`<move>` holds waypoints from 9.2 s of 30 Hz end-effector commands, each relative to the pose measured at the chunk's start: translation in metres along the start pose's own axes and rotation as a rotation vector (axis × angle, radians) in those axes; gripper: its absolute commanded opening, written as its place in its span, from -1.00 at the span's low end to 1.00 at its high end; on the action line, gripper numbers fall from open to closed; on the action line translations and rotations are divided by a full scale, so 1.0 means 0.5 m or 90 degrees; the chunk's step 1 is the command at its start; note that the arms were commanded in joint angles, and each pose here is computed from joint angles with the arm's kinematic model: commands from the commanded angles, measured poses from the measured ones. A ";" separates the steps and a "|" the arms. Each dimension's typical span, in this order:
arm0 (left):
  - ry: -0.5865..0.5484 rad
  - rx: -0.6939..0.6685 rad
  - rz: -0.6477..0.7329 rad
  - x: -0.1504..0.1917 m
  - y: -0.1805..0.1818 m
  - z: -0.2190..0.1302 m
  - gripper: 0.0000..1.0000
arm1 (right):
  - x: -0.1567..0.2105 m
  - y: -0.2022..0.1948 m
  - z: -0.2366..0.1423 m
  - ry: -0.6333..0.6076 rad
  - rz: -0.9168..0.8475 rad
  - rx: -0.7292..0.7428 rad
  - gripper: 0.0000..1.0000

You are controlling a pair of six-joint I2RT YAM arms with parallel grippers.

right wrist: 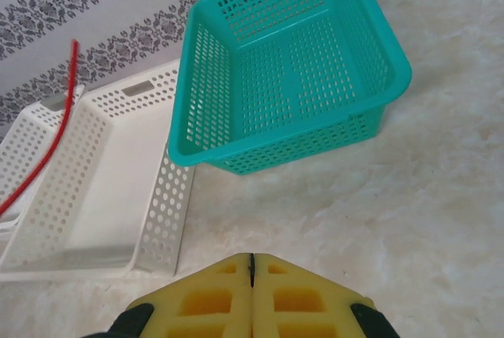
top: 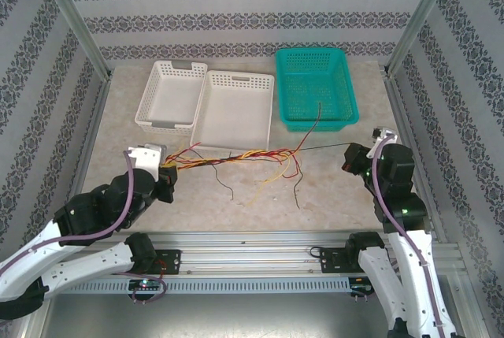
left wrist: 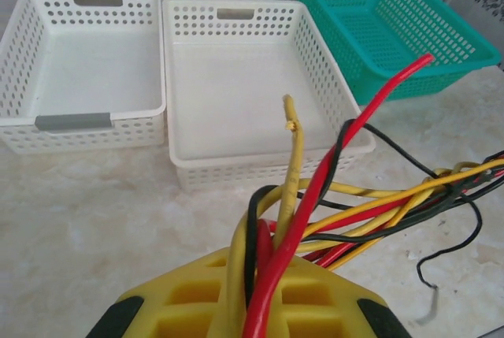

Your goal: Untangle the cables

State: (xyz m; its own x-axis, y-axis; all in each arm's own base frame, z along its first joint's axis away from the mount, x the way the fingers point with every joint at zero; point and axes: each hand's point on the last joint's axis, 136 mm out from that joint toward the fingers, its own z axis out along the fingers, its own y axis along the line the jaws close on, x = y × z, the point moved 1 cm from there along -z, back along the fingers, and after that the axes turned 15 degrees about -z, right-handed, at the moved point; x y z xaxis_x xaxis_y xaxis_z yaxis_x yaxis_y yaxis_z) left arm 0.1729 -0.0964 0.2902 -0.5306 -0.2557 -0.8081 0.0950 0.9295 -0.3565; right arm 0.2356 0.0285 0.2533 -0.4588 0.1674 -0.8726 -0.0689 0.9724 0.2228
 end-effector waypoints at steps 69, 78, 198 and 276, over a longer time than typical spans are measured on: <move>0.123 0.359 -0.005 0.033 -0.333 0.107 -1.00 | 0.129 0.485 0.012 -0.042 -0.336 -0.593 -0.38; 0.103 0.335 0.007 0.031 -0.308 0.104 -0.20 | 0.064 0.450 0.030 -0.089 -0.308 -0.474 -1.00; 0.019 -0.057 0.133 -0.067 -0.071 0.190 -1.00 | -0.228 0.104 -0.065 -0.254 0.148 -0.238 -1.00; 0.101 0.151 -0.066 -0.034 -0.145 0.128 -1.00 | -0.007 0.225 0.100 0.024 -0.076 -0.319 -0.64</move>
State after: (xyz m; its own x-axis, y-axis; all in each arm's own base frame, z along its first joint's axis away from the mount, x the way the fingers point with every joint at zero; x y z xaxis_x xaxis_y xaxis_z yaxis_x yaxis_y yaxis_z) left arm 0.2310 -0.1881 0.2990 -0.6802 -0.2384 -0.6932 0.2512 0.8126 -0.5259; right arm 0.2720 0.1489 0.2571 -0.4656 0.0608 -0.8829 -0.5347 0.7756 0.3354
